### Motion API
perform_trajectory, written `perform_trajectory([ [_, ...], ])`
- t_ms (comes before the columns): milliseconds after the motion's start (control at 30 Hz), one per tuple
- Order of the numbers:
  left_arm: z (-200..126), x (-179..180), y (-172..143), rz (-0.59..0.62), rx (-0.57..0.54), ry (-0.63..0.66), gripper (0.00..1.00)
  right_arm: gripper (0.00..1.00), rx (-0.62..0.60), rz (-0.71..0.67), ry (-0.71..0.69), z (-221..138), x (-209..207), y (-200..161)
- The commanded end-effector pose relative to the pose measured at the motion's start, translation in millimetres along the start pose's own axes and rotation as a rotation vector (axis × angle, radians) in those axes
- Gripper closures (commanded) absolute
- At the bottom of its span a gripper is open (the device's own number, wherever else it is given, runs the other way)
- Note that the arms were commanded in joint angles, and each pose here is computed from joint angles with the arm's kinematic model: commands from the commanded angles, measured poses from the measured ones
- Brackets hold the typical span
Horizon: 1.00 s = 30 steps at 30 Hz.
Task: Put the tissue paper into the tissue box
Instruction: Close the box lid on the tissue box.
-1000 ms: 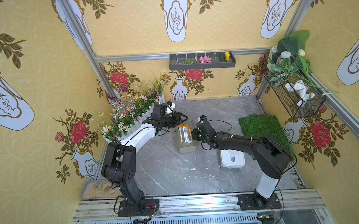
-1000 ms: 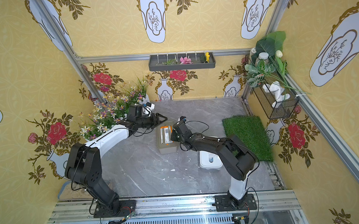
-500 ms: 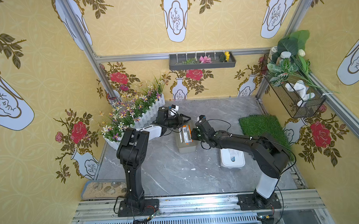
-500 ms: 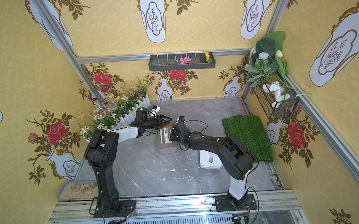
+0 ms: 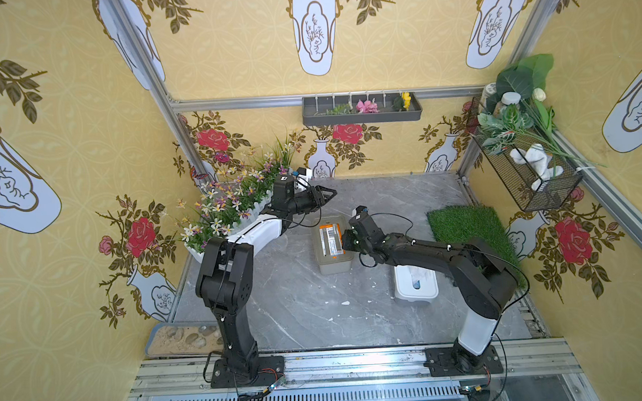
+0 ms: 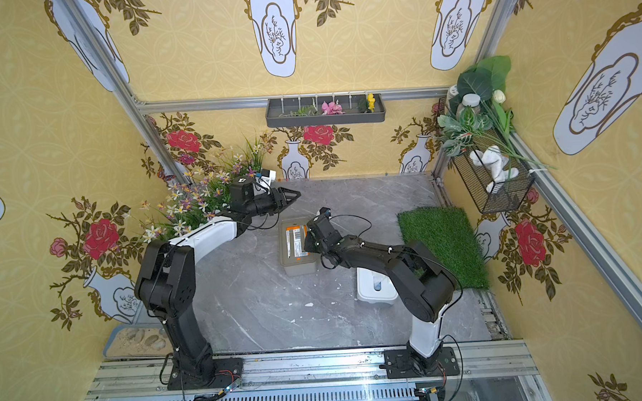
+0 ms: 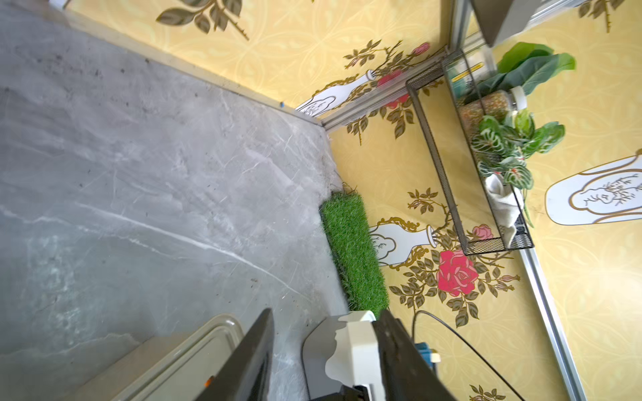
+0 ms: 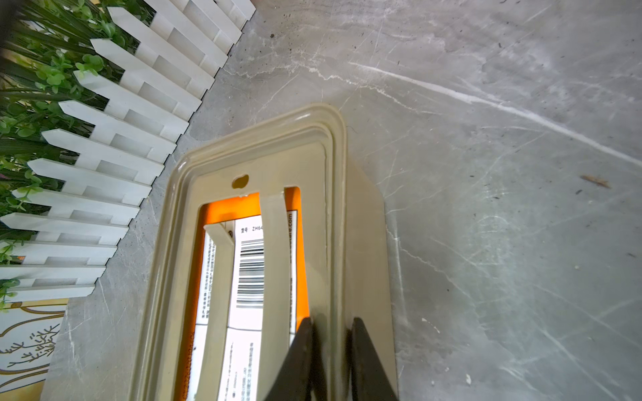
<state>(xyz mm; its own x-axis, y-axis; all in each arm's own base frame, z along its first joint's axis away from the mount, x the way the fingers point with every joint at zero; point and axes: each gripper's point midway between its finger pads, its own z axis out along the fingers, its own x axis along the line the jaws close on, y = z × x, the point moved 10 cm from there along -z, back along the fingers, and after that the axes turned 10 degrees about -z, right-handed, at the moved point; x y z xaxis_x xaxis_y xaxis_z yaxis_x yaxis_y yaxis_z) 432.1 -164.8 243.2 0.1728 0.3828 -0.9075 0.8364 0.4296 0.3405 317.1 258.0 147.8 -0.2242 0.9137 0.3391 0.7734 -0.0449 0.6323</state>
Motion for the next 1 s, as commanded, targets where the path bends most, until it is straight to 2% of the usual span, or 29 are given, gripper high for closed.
perform_trajectory([
  [0, -0.5, 13.0, -6.4, -0.041, 0.000, 0.077, 0.50, 0.81, 0.382, -0.028, -0.151, -2.8, -27.4, -58.7],
  [67, 1.0, 29.3, -14.2, -0.076, 0.017, 0.126, 0.50, 0.81, 0.383, -0.027, -0.151, -2.3, -27.2, -58.6],
  [233, 6.3, 99.3, -46.9, -0.183, 0.072, 0.255, 0.50, 0.81, 0.392, -0.027, -0.152, -0.6, -28.0, -60.6],
  [500, 12.1, 144.4, -64.1, -0.239, 0.096, 0.383, 0.51, 0.81, 0.400, -0.017, -0.154, -1.5, -29.1, -62.4],
  [700, 1.4, 136.2, -70.3, -0.206, 0.102, 0.424, 0.51, 0.78, 0.322, -0.013, -0.069, -6.3, -26.1, -52.2],
  [800, -1.1, 122.5, -72.7, -0.155, 0.126, 0.449, 0.51, 0.66, 0.276, -0.034, -0.030, -9.4, -23.6, -37.7],
  [967, 1.5, 108.2, -80.6, -0.087, 0.167, 0.489, 0.51, 0.59, 0.195, -0.055, 0.045, -13.3, -18.8, -16.0],
])
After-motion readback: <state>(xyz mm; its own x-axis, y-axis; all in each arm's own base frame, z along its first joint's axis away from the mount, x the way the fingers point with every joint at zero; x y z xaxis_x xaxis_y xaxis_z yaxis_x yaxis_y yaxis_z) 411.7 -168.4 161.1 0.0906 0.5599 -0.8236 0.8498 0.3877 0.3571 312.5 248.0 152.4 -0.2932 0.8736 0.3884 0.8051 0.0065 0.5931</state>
